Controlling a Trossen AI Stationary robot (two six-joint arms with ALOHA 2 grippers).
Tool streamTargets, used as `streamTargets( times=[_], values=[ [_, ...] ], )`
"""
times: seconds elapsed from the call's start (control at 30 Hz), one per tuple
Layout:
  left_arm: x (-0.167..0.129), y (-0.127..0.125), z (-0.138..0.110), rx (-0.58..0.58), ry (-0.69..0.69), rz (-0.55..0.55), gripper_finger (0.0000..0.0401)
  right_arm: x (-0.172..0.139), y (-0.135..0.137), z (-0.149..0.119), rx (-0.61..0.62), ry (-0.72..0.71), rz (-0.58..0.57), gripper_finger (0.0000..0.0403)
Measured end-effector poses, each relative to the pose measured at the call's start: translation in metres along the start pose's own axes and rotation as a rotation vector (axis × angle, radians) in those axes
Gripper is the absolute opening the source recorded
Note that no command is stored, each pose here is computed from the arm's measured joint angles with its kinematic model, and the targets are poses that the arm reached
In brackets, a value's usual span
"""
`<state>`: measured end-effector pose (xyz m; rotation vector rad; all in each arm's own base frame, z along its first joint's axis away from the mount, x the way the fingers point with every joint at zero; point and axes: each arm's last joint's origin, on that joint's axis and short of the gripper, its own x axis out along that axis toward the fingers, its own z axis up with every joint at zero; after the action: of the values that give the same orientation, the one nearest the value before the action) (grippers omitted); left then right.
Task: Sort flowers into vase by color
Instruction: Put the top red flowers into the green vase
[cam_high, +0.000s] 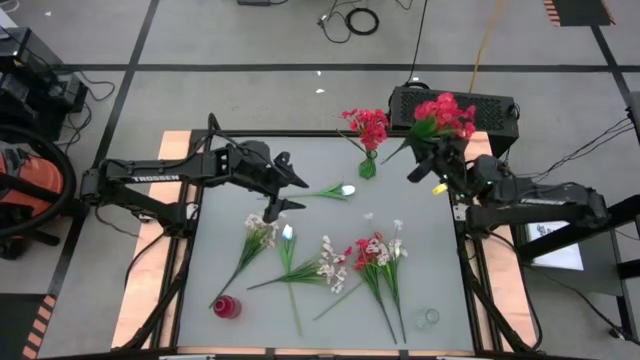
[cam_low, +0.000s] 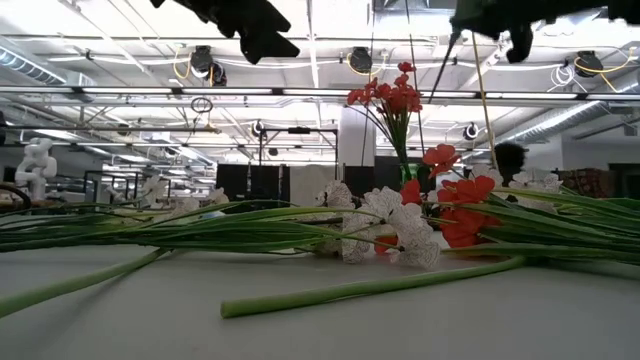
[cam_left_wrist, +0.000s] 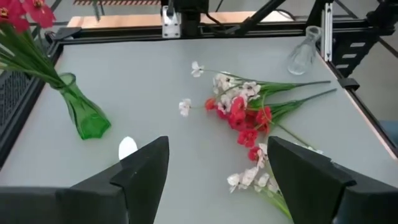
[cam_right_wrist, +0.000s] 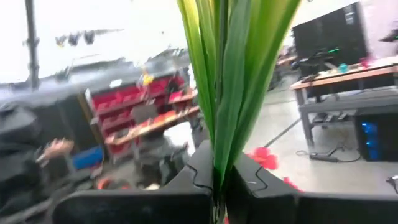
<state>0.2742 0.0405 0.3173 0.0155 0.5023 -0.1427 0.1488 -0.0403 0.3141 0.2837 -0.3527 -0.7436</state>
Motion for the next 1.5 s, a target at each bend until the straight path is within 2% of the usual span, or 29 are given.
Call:
streamTargets(
  times=[0.17,0.43,0.67,0.87,1.3,1.5],
  values=[
    [0.0,-0.002,0.001,0.004,-0.003,-0.006,0.0276,0.006,-0.02,-0.029,0.039,0.002,-0.084,0.0004],
    [0.003,-0.005,0.001,0.015,-0.008,-0.017,0.0276,0.018,-0.029,-0.038,0.062,-0.062,-0.134,0.0004],
    [0.008,-0.004,0.002,0.022,-0.017,-0.014,0.0276,0.033,-0.038,-0.054,0.014,-0.013,-0.181,0.0004],
    [0.012,-0.003,0.0,0.02,-0.008,-0.014,0.0276,0.041,-0.042,-0.058,0.017,-0.028,-0.184,0.0004],
    [0.016,-0.002,-0.001,0.042,-0.002,-0.015,0.0276,0.053,-0.048,-0.08,-0.004,0.042,-0.204,0.0005],
    [0.016,-0.002,0.0,0.045,-0.009,-0.014,0.0276,0.059,-0.05,-0.094,-0.03,0.085,-0.218,0.0026]
  ],
)
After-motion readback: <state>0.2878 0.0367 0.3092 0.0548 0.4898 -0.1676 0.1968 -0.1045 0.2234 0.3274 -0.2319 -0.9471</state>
